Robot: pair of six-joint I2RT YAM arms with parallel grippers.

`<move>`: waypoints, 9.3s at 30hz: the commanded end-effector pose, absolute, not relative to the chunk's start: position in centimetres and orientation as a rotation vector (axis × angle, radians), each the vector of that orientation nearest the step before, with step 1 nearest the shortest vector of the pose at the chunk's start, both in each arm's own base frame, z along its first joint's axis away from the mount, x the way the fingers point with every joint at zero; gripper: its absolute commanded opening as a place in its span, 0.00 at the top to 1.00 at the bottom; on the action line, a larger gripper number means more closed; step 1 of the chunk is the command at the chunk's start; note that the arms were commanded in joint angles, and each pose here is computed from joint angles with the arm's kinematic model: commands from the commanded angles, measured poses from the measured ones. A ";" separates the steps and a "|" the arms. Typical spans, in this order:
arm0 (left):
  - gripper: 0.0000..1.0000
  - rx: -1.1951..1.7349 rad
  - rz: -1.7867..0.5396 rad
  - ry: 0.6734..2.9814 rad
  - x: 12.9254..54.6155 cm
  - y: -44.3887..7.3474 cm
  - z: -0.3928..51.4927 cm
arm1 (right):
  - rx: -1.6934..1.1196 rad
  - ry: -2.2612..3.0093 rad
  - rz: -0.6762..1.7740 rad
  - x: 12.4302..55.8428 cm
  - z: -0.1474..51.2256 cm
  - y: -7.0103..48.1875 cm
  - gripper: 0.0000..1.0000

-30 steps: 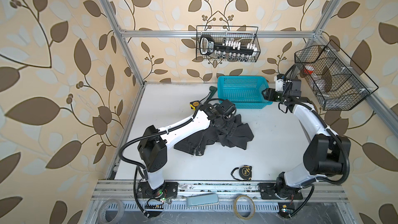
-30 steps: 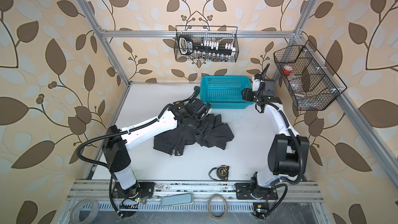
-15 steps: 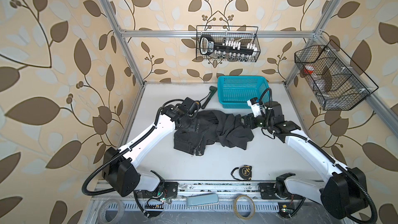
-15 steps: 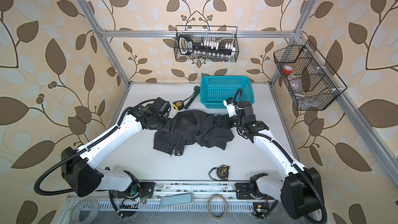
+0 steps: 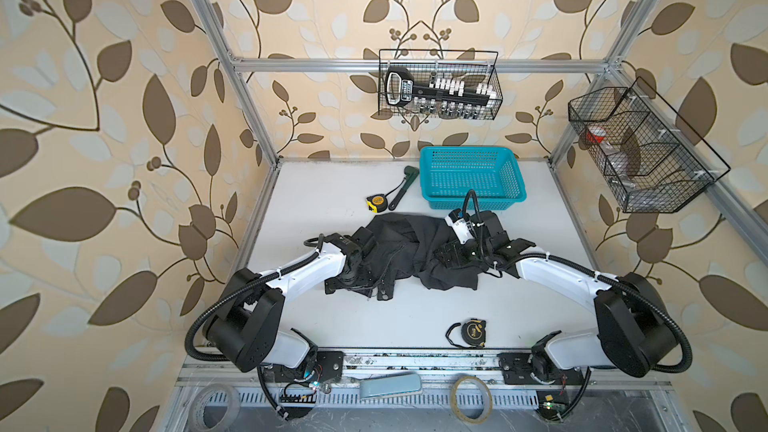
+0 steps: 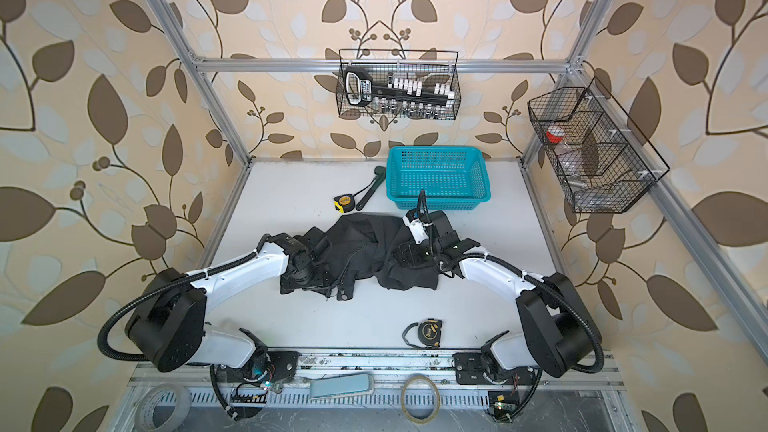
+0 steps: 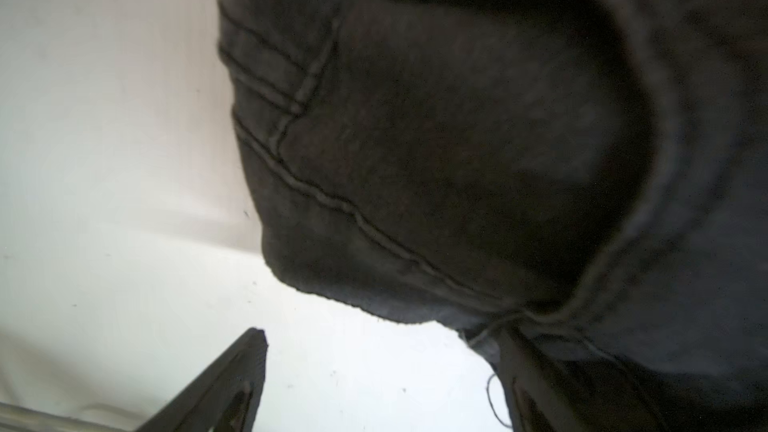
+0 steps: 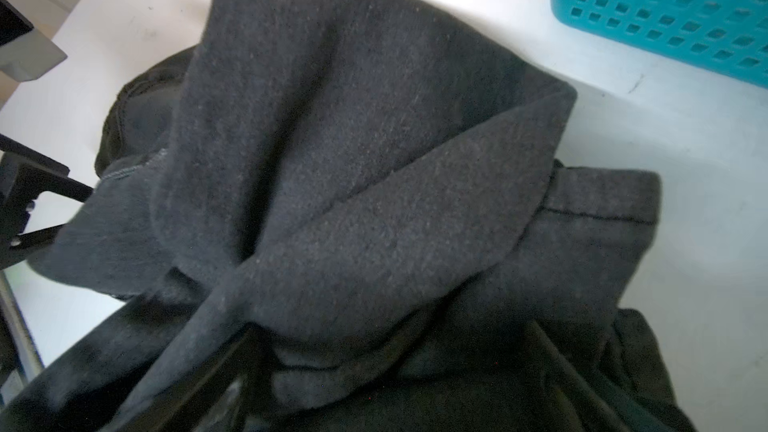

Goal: Fold and stack the trousers

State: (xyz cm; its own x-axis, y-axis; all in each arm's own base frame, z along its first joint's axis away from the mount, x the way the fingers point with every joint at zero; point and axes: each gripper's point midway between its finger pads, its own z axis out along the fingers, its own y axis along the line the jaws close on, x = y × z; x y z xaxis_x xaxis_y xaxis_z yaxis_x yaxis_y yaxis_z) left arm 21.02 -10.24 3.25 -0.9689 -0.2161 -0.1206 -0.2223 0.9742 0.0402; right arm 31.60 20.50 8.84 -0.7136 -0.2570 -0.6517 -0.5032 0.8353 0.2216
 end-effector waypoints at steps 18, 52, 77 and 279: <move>0.95 -0.396 0.113 2.834 26.0 -10.2 3.6 | -0.485 2.570 0.442 28.7 2.5 19.1 0.65; 1.00 -0.216 0.410 2.351 31.1 -4.3 27.3 | 0.188 2.070 0.058 23.6 28.1 2.4 0.99; 0.76 -0.550 0.493 2.667 26.0 1.0 12.4 | 0.323 2.230 -0.115 24.5 18.4 -0.6 0.45; 0.22 -0.665 0.174 2.893 33.8 -2.7 5.8 | -0.167 2.711 0.160 33.6 5.0 -3.4 0.45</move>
